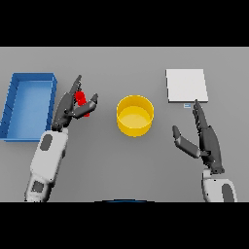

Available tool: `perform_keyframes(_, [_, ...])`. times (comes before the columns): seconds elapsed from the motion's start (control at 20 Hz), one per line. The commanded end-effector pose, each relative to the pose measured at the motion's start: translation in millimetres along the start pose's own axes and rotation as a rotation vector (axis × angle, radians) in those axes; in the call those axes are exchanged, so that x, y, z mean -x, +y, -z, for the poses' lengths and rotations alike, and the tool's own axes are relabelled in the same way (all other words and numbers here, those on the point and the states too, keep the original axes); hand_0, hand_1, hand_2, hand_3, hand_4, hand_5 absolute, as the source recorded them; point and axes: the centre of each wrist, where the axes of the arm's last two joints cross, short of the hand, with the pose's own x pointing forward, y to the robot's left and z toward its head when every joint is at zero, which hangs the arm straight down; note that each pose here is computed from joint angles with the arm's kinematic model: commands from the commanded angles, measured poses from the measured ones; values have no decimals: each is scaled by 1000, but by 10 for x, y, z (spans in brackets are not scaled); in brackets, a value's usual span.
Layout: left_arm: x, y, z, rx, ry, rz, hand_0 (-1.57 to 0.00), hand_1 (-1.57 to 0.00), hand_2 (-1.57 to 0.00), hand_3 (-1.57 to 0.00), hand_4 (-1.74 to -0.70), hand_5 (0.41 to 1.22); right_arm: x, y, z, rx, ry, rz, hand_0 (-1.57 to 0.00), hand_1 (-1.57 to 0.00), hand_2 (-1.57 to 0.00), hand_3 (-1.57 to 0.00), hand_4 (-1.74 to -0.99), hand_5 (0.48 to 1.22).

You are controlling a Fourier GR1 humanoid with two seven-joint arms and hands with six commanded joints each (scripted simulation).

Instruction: Pick up the red beaker and tilt it to pour out 1 green nut into yellow bowl. Pick up the yellow bowl and place it on the metallic measuring scale.

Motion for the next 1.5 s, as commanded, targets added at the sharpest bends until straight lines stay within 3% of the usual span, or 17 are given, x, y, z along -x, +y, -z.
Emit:
perform_keyframes(0.0, [4,-1,9,7,-19,6,1,1,1,1,-1343,725,-12,-17,14,4,-4,1,1,1,1,1,-1305,681])
perform_keyframes(0.1, [19,-80,46,7,-29,-19,1,1,-30,-3,-1389,752,-40,-16,15,6,-8,-5,1,1,1,1,-1295,683])
perform_keyframes(0.15, [-13,-95,63,-6,-30,-32,-81,-84,-122,-75,-1416,770,-50,-29,30,7,-4,-13,1,1,1,1,-1291,684])
perform_keyframes(0.2, [33,-126,62,-18,-11,-52,-253,-276,-307,-220,-1444,795,-45,-34,30,4,-3,-8,1,1,1,1,-1289,684])
perform_keyframes(0.25, [26,-134,83,-30,-1,-54,-458,-483,-501,-490,-1443,881,-29,-30,23,1,-2,-13,1,1,1,1,-1286,685])
perform_keyframes(0.35, [14,-178,113,-63,-4,-18,-859,-875,-886,-879,-1439,1003,-35,-37,42,-3,3,-8,1,1,1,1,-1283,683])
perform_keyframes(0.55, [43,-215,114,-63,-46,-8,-1279,-1286,-1290,-1288,-1447,1132,-3,-1,47,-7,10,-6,1,1,1,1,-1293,682])
perform_keyframes(0.6, [45,-204,117,-75,-57,3,-1338,-1343,-1347,-1344,-1506,1132,-10,-9,32,-13,0,-6,1,1,1,1,-1296,681])
perform_keyframes(0.8, [-5,-171,116,-91,-100,-28,-1475,-1478,-1479,-1478,-1645,1112,-25,6,68,-28,-29,-14,1,1,1,1,-1281,676])
perform_keyframes(1.15, [-496,-105,142,-97,-227,88,-1551,-1551,-1552,-1552,-1721,1101,-13,46,65,-15,-22,-45,1,1,1,1,-1245,673])
perform_keyframes(1.3, [-725,-141,161,10,-227,313,-1561,-1561,-1561,-1561,-1731,1119,-27,52,61,-13,-14,-68,1,1,1,1,-1245,688])
perform_keyframes(1.45, [-818,-150,155,71,-223,437,-1563,-1563,-1563,-1563,-1733,1117,-58,73,12,-18,-33,-66,1,1,1,1,-1243,696])
